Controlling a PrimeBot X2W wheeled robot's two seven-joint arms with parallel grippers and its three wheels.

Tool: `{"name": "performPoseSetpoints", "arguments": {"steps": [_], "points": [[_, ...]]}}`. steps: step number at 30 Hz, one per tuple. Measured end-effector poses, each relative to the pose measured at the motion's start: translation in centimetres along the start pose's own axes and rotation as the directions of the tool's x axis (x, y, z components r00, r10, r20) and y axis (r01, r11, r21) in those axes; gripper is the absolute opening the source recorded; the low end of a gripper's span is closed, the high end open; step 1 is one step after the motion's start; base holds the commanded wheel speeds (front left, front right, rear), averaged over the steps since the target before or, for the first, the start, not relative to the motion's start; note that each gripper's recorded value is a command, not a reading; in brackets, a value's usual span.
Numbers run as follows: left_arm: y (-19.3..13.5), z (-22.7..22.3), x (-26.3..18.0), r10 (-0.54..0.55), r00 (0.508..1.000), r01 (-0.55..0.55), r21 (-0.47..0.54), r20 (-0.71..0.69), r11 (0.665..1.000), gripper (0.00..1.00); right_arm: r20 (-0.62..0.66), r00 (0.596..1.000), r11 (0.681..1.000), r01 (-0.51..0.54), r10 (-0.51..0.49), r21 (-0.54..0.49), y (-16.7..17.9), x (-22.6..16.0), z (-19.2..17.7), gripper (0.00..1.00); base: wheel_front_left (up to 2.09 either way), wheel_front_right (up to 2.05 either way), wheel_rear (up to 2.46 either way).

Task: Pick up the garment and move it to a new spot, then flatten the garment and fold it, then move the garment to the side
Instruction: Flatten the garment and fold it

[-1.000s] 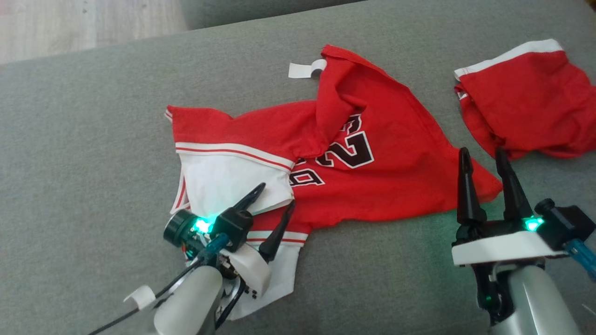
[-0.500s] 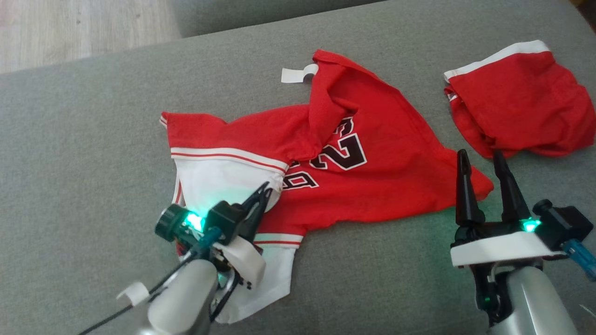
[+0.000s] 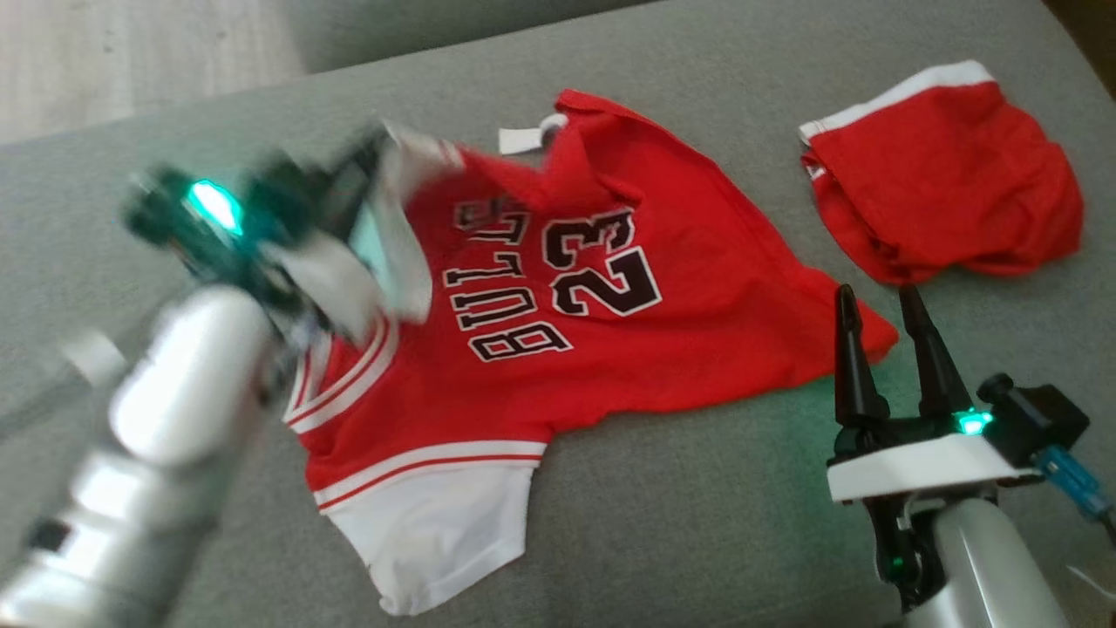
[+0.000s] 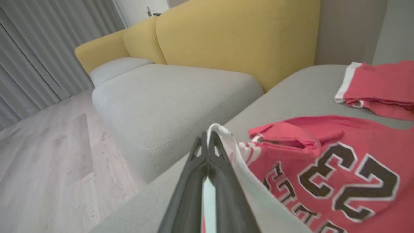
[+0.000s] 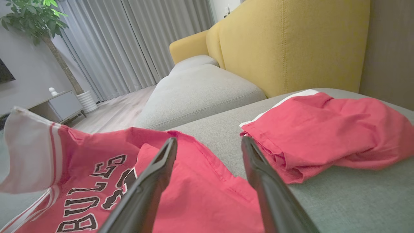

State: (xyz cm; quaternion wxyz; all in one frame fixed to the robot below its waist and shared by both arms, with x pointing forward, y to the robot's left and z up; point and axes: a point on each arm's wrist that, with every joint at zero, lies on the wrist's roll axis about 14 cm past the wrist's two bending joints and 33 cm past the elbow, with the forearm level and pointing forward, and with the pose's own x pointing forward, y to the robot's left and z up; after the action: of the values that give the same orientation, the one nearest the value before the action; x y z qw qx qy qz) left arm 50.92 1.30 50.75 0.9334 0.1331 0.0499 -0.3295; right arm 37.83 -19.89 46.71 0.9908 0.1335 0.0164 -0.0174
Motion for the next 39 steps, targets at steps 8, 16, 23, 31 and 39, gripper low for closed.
{"name": "performPoseSetpoints", "arguments": {"steps": [8,16,23,31,39], "points": [[7.1,1.1,3.7,0.072,0.992,-0.061,0.107,-0.103,0.992,0.0,-0.003,1.0,1.0,0.023,-0.023,0.014,-0.8,0.9,0.0,1.0,0.0,0.0,0.0],[13.7,-1.4,6.9,0.18,0.947,-0.127,0.203,-0.268,0.971,0.0,-0.035,0.997,0.997,0.071,-0.071,0.006,-2.4,1.3,-1.0,1.0,0.0,0.0,0.0],[17.7,-0.8,9.5,0.27,0.933,-0.201,0.277,-0.239,0.94,0.0,-0.059,0.993,0.995,0.103,-0.104,-0.013,-3.6,1.4,-1.6,1.0,0.0,0.0,0.0],[17.3,-0.3,11.0,0.317,0.945,-0.289,0.244,-0.083,0.925,1.0,-0.071,0.993,0.995,0.094,-0.095,-0.022,-3.5,2.3,-2.2,1.0,0.0,0.0,0.0],[15.4,1.1,9.9,0.296,0.955,-0.296,0.101,0.017,0.95,1.0,-0.052,0.998,0.999,0.042,-0.043,-0.035,-2.1,3.6,-1.9,1.0,0.0,0.0,0.0]]}}
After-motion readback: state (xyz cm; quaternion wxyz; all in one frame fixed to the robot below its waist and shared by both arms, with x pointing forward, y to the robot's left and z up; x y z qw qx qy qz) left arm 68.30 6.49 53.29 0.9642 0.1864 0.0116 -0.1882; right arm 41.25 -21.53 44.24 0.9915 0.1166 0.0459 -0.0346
